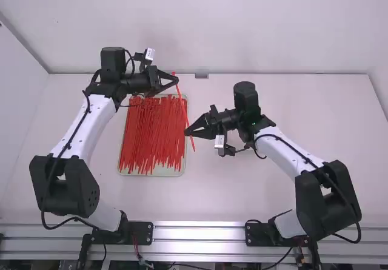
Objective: Fasten the cable tie
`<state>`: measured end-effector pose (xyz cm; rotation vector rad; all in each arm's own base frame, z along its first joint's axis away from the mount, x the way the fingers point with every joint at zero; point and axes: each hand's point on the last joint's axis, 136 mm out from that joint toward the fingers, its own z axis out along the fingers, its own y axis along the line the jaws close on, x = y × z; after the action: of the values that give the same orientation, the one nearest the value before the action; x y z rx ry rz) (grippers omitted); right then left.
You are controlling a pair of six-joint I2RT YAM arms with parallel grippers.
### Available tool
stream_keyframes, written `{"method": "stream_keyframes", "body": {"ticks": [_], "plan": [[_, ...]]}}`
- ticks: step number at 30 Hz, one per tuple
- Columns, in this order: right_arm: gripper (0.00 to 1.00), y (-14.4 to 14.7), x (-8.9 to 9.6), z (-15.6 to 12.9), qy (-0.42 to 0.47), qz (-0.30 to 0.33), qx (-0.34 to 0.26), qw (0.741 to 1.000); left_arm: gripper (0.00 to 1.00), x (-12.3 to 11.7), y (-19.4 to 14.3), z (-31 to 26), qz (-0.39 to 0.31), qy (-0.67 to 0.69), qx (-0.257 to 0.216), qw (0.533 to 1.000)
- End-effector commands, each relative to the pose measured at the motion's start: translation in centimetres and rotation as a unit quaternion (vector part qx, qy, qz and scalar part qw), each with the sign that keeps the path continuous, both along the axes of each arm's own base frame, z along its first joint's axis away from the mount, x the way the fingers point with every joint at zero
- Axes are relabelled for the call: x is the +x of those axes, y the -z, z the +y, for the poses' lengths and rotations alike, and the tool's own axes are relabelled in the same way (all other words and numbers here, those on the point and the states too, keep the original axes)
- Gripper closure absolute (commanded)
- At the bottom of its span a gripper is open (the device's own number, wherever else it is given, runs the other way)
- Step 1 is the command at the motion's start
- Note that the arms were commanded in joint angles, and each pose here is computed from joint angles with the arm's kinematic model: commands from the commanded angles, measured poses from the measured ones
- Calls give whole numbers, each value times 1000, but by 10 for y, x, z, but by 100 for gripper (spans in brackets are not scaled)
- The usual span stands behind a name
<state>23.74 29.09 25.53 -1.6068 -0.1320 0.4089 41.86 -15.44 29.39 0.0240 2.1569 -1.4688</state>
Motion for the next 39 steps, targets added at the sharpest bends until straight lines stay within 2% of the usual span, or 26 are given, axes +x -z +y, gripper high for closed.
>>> {"method": "stream_keyframes", "body": {"ticks": [1, 2, 4, 9, 10, 19, 27, 33, 39], "plan": [[97, -9, -15, -6, -32, 0, 13, 999, 98, 6, 2, 6, -16, -14, 16, 1000], [89, -9, -16, -6, -34, 1, 14, 999, 98, 5, 4, 6, -11, -15, 16, 1000], [85, -10, -17, -6, -37, 1, 15, 999, 98, 5, 4, 6, -8, -16, 17, 1000], [86, -10, -17, -6, -37, 0, 15, 999, 98, 5, 5, 6, -5, -16, 17, 1000], [89, -10, -17, -6, -37, 0, 15, 999, 98, 5, 5, 6, -5, -16, 17, 1000], [89, -10, -17, -6, -37, -1, 16, 999, 98, 2, 3, 4, -6, -5, 10, 1000], [76, -10, -16, -7, -35, -23, 24, 999, 98, -10, -3, -3, -4, 30, -13, 999], [75, -10, -9, -13, -23, -44, 32, 998, 98, -12, -1, -3, 7, 31, -15, 999], [75, -10, -11, -11, -28, -45, 33, 998, 98, -12, -1, -3, 8, 30, -15, 999]]}}
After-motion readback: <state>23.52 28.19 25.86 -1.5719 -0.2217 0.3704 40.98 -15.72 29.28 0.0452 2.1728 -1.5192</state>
